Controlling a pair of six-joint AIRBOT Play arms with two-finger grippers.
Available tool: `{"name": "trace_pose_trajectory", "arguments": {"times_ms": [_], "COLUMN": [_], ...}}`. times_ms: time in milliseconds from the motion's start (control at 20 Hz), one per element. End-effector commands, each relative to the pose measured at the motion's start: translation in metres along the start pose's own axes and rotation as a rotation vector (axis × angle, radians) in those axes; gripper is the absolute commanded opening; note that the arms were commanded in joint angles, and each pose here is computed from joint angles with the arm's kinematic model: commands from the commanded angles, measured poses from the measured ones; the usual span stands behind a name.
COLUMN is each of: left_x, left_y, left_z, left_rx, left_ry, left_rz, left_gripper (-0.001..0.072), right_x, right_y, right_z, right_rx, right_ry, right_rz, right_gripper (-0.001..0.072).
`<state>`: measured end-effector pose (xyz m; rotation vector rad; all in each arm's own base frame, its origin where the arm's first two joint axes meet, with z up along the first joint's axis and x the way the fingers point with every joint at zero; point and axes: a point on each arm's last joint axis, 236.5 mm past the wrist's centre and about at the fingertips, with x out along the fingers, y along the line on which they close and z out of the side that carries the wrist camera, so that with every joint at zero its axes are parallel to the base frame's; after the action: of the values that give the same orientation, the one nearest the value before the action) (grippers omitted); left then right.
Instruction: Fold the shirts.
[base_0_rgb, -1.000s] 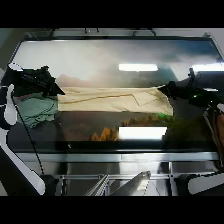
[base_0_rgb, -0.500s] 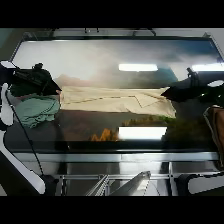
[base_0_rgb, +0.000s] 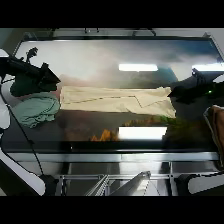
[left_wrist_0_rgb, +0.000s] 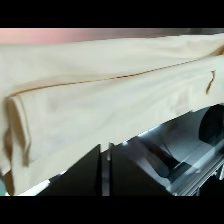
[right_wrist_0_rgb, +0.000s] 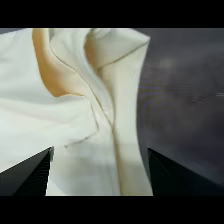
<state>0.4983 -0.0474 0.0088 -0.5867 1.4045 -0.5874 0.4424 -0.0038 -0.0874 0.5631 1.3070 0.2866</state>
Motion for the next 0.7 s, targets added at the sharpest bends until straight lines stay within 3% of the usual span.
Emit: {"name": "trace_pose_trajectory", "arguments": {"times_ms": [0,100,150,250,650], "left_x": [0.036,0.063,0.080,0.119,0.236], "left_y": [-0.041,-0.064,-0.071,-0.083,-0.119], "left_z": [0.003,0.005,0.004,-0.003,-0.038], "left_rx": [0.118,0.173,0.190,0.208,0.296], "left_ry": [0.016,0.018,0.019,0.032,0.018], "left_rz": [0.002,0.003,0.007,0.012,0.065], "left_gripper": [0.0002,0.0001,0.0001,0.0001,0.0000], "right_x": [0.035,0.048,0.052,0.056,0.001], "right_y": [0.016,0.026,0.031,0.034,0.026], "right_z": [-0.010,-0.012,-0.010,-0.004,-0.001], "right_rx": [0.068,0.092,0.101,0.127,0.148], "right_ry": [0.061,0.076,0.069,0.046,0.027], "right_rz": [0.077,0.119,0.139,0.160,0.205], "right_gripper": [0.0653,0.0606,0.0473,0.0015,0.0023]}}
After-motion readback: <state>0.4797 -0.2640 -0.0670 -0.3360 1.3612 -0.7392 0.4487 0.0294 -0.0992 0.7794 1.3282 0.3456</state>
